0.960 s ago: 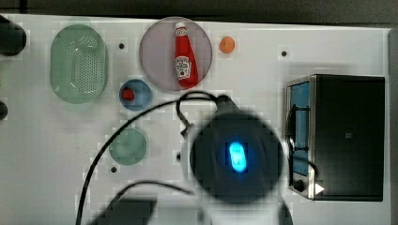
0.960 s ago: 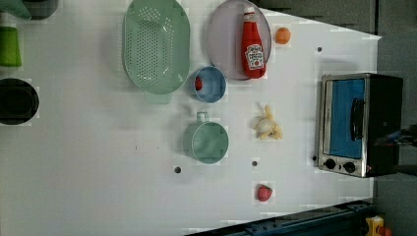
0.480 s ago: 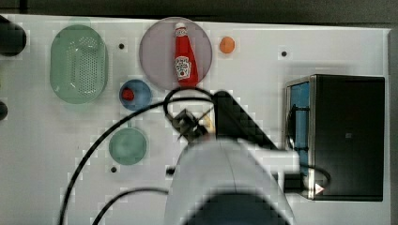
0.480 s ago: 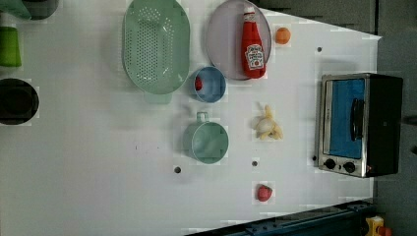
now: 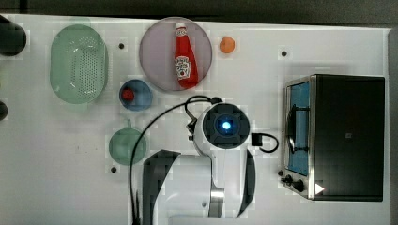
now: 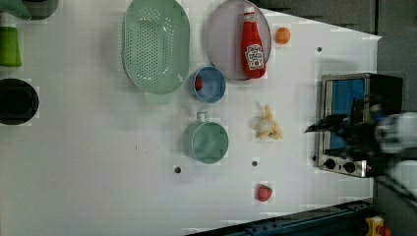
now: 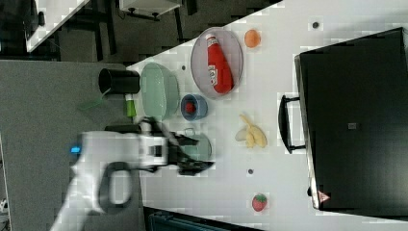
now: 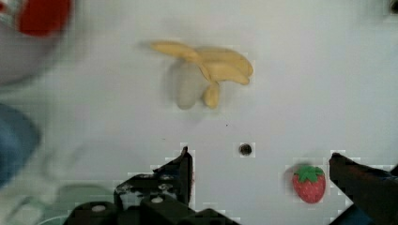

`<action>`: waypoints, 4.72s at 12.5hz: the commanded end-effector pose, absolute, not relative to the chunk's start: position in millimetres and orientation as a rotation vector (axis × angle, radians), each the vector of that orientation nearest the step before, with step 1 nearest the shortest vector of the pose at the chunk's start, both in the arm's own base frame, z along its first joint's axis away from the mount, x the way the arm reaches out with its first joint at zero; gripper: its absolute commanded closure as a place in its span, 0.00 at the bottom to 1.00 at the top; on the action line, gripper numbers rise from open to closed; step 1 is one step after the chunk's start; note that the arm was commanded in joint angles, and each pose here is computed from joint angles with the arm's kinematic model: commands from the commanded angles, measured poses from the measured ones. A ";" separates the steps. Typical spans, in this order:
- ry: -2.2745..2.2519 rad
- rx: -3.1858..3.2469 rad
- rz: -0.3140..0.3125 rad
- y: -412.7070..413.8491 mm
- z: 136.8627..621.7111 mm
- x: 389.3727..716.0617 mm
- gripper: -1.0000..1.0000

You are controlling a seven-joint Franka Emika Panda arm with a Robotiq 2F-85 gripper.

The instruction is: Pick Banana and place it in mug.

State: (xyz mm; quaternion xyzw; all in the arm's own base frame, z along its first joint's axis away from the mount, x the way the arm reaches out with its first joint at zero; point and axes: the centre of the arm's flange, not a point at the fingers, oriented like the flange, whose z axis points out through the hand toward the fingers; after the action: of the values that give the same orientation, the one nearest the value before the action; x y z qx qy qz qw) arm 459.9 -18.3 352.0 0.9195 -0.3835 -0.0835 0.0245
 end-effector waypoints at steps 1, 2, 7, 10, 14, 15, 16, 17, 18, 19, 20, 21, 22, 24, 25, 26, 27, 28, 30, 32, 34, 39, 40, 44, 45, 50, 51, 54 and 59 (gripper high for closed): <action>-1.052 2.933 -0.104 -21.4 342.4 452.2 0.00; -0.953 2.967 -0.113 -24.2 326.4 450.8 0.00; -0.414 3.098 -0.124 -40.5 254.9 462.0 0.00; -0.384 3.099 -0.087 -40.8 209.2 466.5 0.00; -0.370 3.098 -0.045 -38.2 163.4 467.2 0.00; -0.364 3.099 -0.040 -36.1 156.1 466.6 0.00; -0.357 3.102 -0.041 -32.8 152.2 466.2 0.00; -0.358 3.102 -0.051 -31.0 148.9 464.5 0.00; -0.360 3.102 -0.059 -29.7 146.1 463.6 0.04; -0.359 3.104 -0.050 -28.7 145.9 464.5 0.15; -0.355 3.106 -0.042 -27.3 147.0 465.5 0.28; -0.357 3.104 -0.055 -27.8 144.7 462.7 0.41; -0.357 3.105 -0.050 -28.1 145.9 463.8 0.52; -0.361 3.106 -0.016 -29.3 155.8 469.0 0.72; -0.363 3.107 0.009 -30.1 165.2 471.9 0.73; -0.367 3.108 0.041 -31.0 178.1 475.4 0.73; -0.371 3.109 0.060 -32.2 194.0 478.1 0.73; -0.375 3.109 0.059 -33.3 211.9 479.4 0.73; -0.383 3.112 0.037 -34.4 256.4 479.8 0.73; -0.389 3.117 0.049 -35.2 310.4 478.7 0.73; -0.377 3.122 0.022 -31.1 363.2 472.6 0.73; -0.376 3.113 -0.037 -10.5 464.5 453.8 0.73; -0.366 3.106 -0.032 3.6 473.1 451.5 0.73; -0.473 3.054 0.020 90.3 481.5 444.4 0.73; -0.529 3.053 0.017 113.5 480.0 439.7 0.73; -0.759 3.024 -0.087 210.7 446.4 416.1 0.73; -0.807 3.002 -0.103 223.1 435.0 414.1 0.73; -0.847 3.008 -0.128 246.4 392.9 419.1 0.73; -0.880 3.067 -0.128 247.2 317.7 428.2 0.69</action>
State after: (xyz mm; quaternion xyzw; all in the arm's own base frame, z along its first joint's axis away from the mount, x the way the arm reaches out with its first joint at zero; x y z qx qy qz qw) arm 418.6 259.6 299.8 0.9669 -0.2436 -0.0742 -0.0124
